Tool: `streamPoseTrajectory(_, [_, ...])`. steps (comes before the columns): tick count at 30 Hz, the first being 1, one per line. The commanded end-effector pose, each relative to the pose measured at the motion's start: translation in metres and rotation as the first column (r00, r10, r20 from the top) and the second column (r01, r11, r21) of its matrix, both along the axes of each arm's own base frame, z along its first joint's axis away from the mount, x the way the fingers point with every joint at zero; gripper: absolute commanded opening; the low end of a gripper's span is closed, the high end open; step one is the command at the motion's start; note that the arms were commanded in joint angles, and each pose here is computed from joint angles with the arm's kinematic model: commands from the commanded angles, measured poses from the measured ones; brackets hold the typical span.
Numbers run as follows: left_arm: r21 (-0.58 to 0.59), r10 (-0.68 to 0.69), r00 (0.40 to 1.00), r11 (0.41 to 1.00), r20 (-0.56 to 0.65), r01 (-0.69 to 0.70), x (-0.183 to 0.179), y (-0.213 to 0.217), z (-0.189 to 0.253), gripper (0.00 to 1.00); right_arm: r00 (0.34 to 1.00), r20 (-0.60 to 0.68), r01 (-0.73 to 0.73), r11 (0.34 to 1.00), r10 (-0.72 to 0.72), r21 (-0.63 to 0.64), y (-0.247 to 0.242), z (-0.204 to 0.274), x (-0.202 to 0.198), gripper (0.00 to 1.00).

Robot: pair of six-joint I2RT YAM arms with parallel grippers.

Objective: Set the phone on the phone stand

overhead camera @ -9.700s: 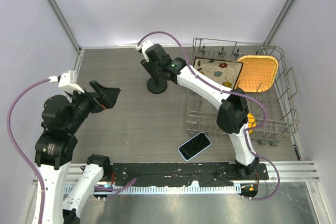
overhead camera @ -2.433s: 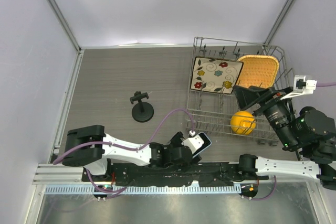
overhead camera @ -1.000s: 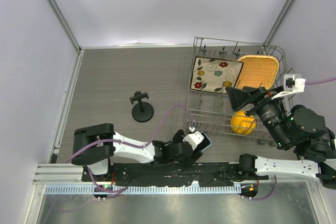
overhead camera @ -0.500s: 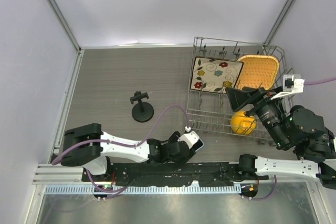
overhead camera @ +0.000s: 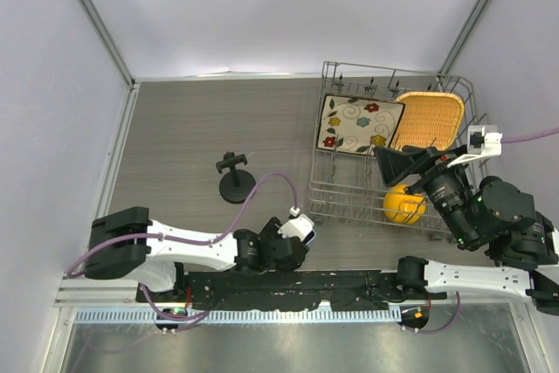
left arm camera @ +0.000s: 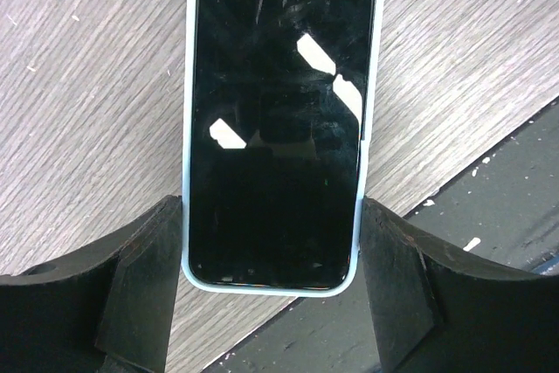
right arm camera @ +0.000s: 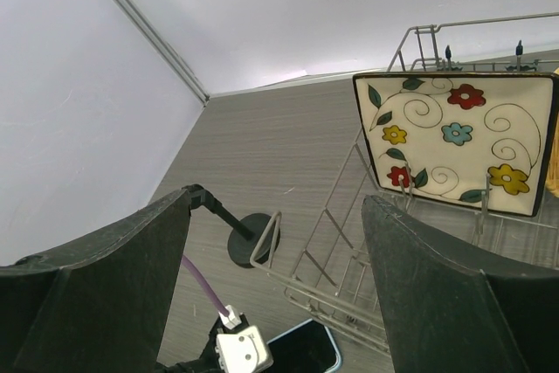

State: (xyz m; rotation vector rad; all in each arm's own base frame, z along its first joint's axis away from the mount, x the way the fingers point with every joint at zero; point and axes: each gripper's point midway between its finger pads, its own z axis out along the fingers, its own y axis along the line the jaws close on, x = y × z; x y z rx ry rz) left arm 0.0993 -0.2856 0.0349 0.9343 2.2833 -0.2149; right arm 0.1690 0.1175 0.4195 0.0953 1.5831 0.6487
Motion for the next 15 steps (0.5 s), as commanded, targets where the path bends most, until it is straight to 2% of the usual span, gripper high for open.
streamPoseTrajectory(1, [0.03, 0.034, 0.999, 0.999, 0.011, -0.035, 0.004, -0.003, -0.003, 0.54, 1.0, 0.017, 0.01, 0.999, -0.011, 0.031, -0.001, 0.01, 0.001, 0.85])
streamPoseTrajectory(2, [0.041, 0.033, 0.999, 0.999, 0.007, -0.033, 0.004, -0.005, -0.006, 0.72, 1.0, 0.017, 0.007, 0.999, -0.008, 0.031, -0.001, 0.01, 0.001, 0.85])
streamPoseTrajectory(4, [0.041, 0.027, 1.0, 0.999, 0.008, -0.028, 0.004, -0.008, -0.006, 0.89, 1.0, 0.016, 0.007, 0.999, -0.008, 0.034, -0.001, 0.01, 0.001, 0.85])
streamPoseTrajectory(5, [0.027, 0.013, 1.0, 1.0, 0.014, -0.014, 0.005, -0.013, -0.004, 1.0, 1.0, 0.016, 0.004, 0.999, -0.005, 0.036, -0.001, 0.009, 0.0, 0.84])
streamPoseTrajectory(15, [-0.058, 0.003, 0.999, 0.998, -0.034, -0.005, 0.024, -0.027, -0.008, 1.0, 1.0, 0.011, -0.009, 0.999, 0.008, 0.052, 0.001, 0.011, -0.001, 0.84])
